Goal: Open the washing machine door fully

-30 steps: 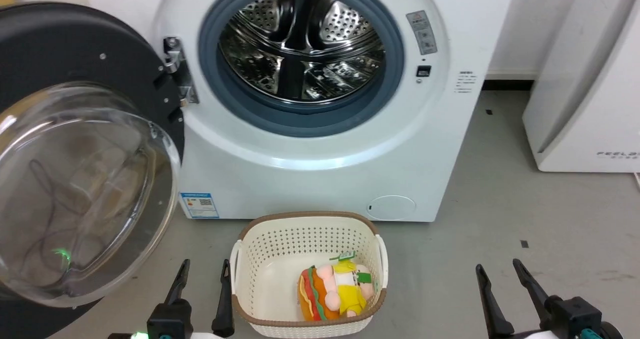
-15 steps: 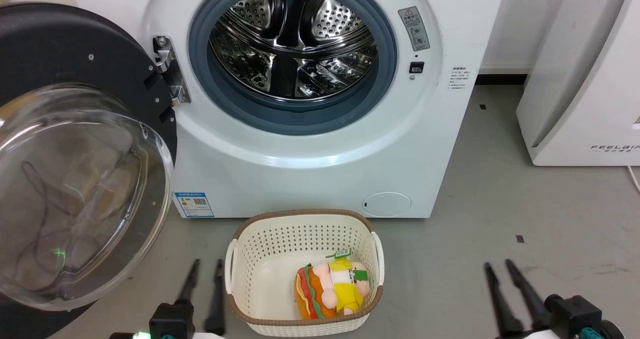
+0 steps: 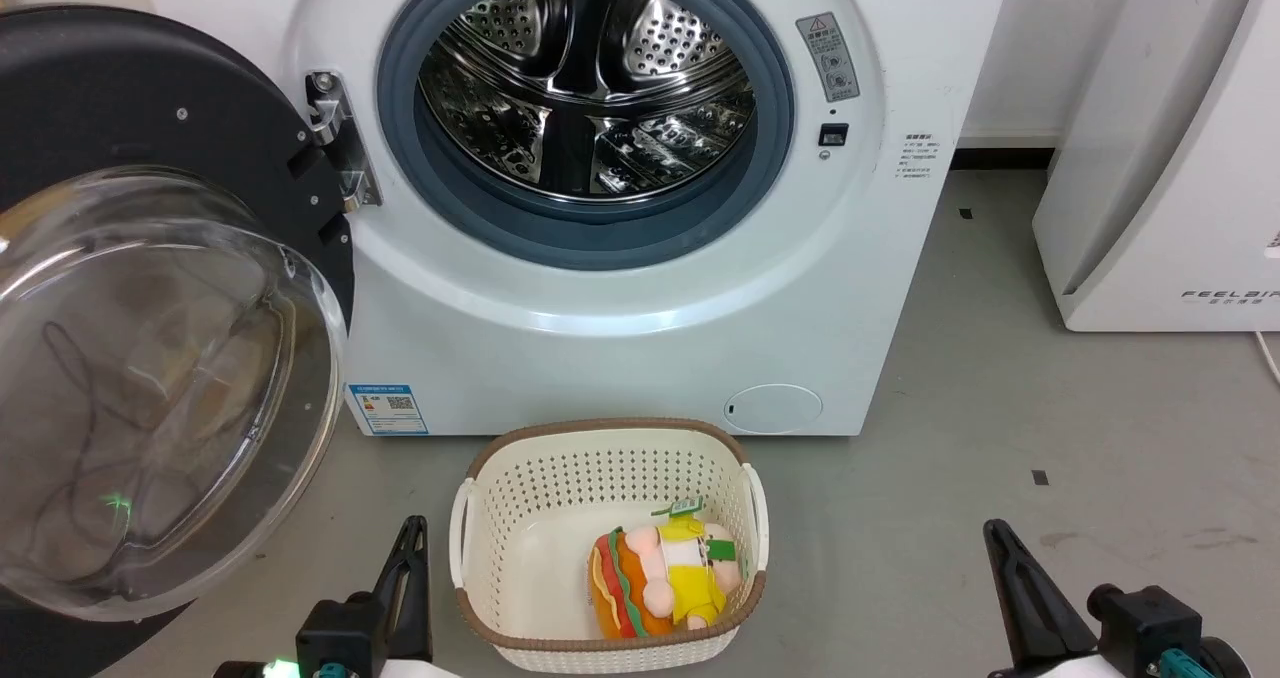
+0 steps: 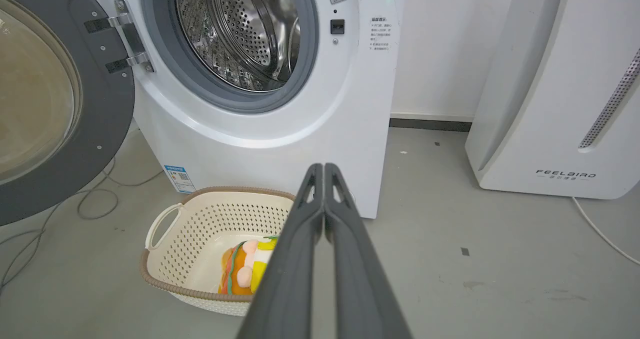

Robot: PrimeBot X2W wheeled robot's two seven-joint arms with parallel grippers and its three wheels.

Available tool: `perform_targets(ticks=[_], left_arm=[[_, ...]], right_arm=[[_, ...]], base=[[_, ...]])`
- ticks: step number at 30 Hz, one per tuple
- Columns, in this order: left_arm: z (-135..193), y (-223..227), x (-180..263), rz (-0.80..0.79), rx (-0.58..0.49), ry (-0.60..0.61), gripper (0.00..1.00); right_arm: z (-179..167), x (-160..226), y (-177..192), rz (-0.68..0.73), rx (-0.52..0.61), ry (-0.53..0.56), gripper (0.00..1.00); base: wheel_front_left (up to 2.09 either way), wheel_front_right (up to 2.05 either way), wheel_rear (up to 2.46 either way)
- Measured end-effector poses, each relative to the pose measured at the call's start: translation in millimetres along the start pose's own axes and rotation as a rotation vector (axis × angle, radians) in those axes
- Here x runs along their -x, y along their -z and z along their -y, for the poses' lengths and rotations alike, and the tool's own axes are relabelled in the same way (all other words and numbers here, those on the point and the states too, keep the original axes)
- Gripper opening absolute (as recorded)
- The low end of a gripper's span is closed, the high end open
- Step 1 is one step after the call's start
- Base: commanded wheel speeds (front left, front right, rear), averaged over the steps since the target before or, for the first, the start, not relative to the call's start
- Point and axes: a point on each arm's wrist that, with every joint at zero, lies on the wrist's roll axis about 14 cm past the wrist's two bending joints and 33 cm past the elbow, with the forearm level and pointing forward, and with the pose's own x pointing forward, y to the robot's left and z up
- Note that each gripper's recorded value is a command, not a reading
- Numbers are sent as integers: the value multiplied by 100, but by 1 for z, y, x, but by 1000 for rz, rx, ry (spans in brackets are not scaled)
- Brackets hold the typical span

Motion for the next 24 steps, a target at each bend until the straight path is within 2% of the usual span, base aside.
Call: perform_targets(ticks=[24], left_arm=[[-4, -4, -2, -15, -3, -4, 0]], right_arm=[[-1, -3, -4, -9, 14, -6, 0]], base=[[0, 0, 0]])
